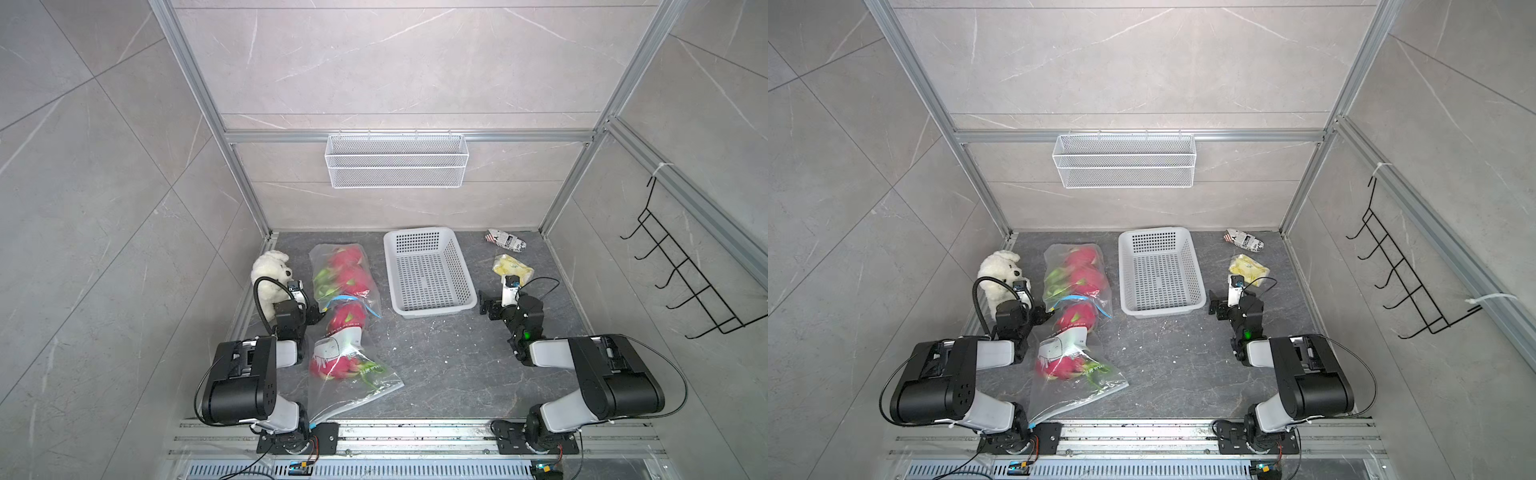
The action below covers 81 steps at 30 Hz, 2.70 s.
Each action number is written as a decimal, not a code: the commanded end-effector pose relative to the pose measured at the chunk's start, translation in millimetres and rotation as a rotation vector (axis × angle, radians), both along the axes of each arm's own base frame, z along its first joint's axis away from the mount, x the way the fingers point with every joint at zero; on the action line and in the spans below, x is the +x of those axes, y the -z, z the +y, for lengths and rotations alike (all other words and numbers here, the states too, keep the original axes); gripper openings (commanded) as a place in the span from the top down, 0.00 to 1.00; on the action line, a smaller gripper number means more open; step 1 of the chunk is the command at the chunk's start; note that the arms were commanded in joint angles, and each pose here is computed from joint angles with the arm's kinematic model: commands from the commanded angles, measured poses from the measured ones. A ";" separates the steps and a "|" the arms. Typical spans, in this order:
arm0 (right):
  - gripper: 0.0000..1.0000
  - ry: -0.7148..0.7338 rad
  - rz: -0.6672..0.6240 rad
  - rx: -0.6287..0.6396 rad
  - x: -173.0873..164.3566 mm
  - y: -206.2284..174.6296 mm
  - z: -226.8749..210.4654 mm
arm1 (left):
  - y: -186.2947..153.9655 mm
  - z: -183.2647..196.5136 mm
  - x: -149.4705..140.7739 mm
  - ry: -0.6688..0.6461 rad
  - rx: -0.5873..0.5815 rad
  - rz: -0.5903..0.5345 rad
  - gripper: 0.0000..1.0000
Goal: Open the zip-top bag and take out the dragon fruit
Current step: Pick up the zipper food storage bag at the center of the board.
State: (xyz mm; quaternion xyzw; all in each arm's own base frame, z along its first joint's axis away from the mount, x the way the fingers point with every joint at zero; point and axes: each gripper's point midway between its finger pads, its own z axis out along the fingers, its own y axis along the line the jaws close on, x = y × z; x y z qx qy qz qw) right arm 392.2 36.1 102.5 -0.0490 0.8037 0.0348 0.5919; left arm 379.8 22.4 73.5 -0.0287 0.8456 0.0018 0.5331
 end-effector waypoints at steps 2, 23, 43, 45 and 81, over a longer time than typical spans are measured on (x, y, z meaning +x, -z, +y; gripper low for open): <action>0.01 0.000 0.025 -0.005 -2.3 8.4 -0.2 | -10.9 1.9 6.3 -0.005 0.013 -0.042 0.00; 0.01 -0.001 0.023 -0.005 -2.2 7.6 -0.4 | -11.7 0.6 5.8 -0.001 0.010 -0.046 0.00; 0.01 0.187 0.328 0.104 -4.7 -64.3 -19.1 | -137.7 37.1 6.1 -0.330 -0.190 -0.085 0.00; 0.01 0.202 0.374 0.150 -5.1 -70.2 -16.8 | -142.9 36.4 5.0 -0.354 -0.245 -0.096 0.00; 0.01 -0.472 0.463 0.276 -130.7 -102.2 240.8 | -136.6 -74.3 -51.5 0.003 -0.568 0.321 0.02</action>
